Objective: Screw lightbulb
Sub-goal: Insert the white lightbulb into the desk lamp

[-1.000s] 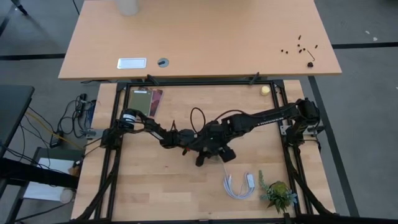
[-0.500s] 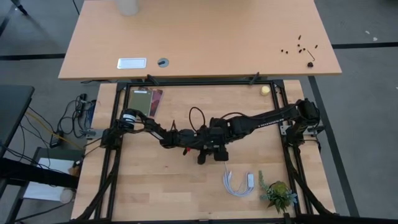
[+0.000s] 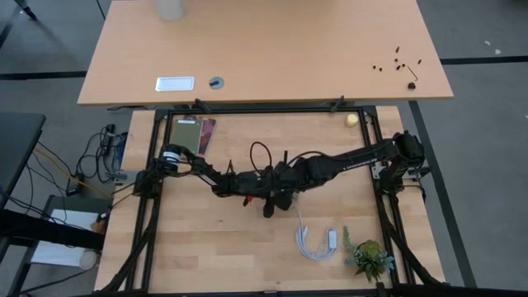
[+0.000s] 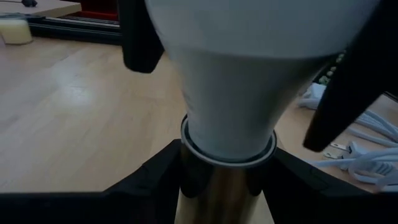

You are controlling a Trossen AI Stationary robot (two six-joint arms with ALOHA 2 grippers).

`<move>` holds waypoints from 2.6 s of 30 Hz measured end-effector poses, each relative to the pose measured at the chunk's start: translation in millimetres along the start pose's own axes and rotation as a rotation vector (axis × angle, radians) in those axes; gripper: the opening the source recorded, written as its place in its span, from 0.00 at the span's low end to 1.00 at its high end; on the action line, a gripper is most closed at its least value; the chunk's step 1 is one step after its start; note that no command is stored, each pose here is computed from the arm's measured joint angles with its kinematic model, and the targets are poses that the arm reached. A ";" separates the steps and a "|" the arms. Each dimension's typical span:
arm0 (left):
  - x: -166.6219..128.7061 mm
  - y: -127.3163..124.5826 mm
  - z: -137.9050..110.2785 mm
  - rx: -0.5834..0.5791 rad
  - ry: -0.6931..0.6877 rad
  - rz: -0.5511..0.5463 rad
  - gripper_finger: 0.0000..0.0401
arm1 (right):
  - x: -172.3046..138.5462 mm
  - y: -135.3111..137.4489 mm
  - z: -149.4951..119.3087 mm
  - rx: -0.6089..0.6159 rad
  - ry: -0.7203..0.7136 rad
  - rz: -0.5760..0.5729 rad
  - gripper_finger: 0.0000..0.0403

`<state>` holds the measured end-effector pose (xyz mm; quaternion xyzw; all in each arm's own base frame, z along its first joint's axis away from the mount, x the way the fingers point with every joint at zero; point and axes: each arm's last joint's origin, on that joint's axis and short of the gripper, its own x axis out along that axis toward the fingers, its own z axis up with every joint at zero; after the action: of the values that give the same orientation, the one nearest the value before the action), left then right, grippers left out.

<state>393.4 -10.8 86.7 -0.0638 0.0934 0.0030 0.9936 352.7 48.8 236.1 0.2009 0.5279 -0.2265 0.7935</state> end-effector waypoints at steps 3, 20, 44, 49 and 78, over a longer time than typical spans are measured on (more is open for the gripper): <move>0.0 0.1 0.1 0.000 -0.002 0.007 0.48 | -0.6 1.0 -2.0 0.097 -0.012 -0.021 0.70; -0.1 1.4 1.9 0.012 -0.027 0.066 0.48 | -1.1 -3.4 -4.0 0.483 -0.039 -0.087 0.70; -0.1 2.9 1.7 0.027 -0.023 0.062 0.48 | -19.0 -31.4 26.8 0.009 0.015 0.151 0.96; -0.1 2.8 1.1 0.048 -0.016 0.060 0.48 | -43.0 -36.9 24.1 -0.112 -0.033 0.178 0.95; -0.2 -2.3 -3.2 0.180 0.052 -0.145 0.48 | -15.9 -17.5 2.7 -1.630 0.025 0.179 0.93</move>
<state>392.7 -13.5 83.9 0.0190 0.1142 -0.0788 0.9901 339.3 35.3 250.4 -0.3951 0.5174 0.2945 0.6996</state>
